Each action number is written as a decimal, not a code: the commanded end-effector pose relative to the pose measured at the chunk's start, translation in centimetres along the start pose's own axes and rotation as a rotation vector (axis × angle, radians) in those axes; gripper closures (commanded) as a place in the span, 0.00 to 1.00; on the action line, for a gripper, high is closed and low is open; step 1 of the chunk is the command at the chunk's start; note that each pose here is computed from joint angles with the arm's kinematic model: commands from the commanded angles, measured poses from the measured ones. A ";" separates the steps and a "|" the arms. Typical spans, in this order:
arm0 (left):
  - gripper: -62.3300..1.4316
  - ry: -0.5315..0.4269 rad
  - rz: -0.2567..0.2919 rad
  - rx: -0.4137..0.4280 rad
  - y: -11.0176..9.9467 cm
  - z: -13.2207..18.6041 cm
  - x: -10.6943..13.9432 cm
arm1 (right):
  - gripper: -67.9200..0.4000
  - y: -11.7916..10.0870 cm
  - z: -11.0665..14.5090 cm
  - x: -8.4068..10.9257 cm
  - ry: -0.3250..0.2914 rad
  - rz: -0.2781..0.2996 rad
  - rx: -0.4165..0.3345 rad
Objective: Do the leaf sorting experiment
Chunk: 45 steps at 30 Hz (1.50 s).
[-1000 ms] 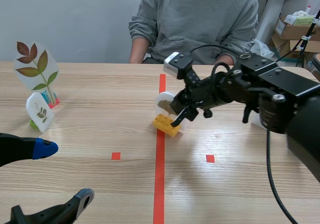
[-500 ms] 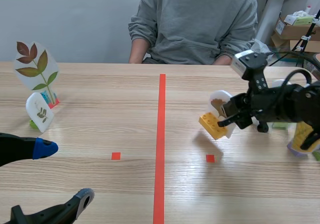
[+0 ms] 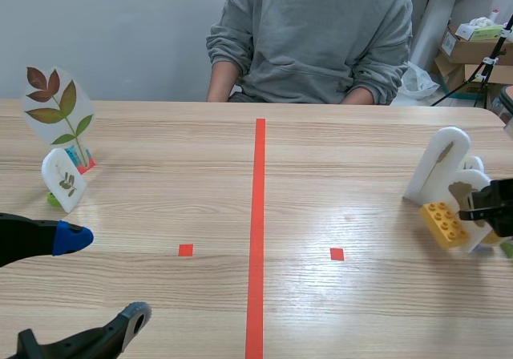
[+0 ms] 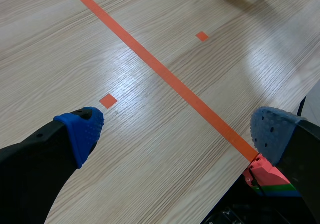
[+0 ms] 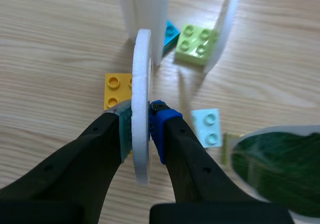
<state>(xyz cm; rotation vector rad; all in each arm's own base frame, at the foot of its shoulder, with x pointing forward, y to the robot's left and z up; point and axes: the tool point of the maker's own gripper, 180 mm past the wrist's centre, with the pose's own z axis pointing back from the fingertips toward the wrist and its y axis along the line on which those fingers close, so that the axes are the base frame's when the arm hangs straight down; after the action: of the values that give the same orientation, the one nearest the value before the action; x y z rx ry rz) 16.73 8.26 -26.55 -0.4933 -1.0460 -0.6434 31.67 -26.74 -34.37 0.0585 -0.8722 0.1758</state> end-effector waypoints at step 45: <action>0.00 -0.038 -0.004 0.006 0.4 -0.2 0.9 | 0.33 1.2 4.9 2.6 -0.127 0.182 0.116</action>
<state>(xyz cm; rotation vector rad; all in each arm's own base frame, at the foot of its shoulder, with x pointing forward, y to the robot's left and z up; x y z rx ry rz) 17.25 8.26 -26.21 -0.4883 -1.0649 -0.6489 29.30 -25.38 -30.36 0.1107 -0.9610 0.3874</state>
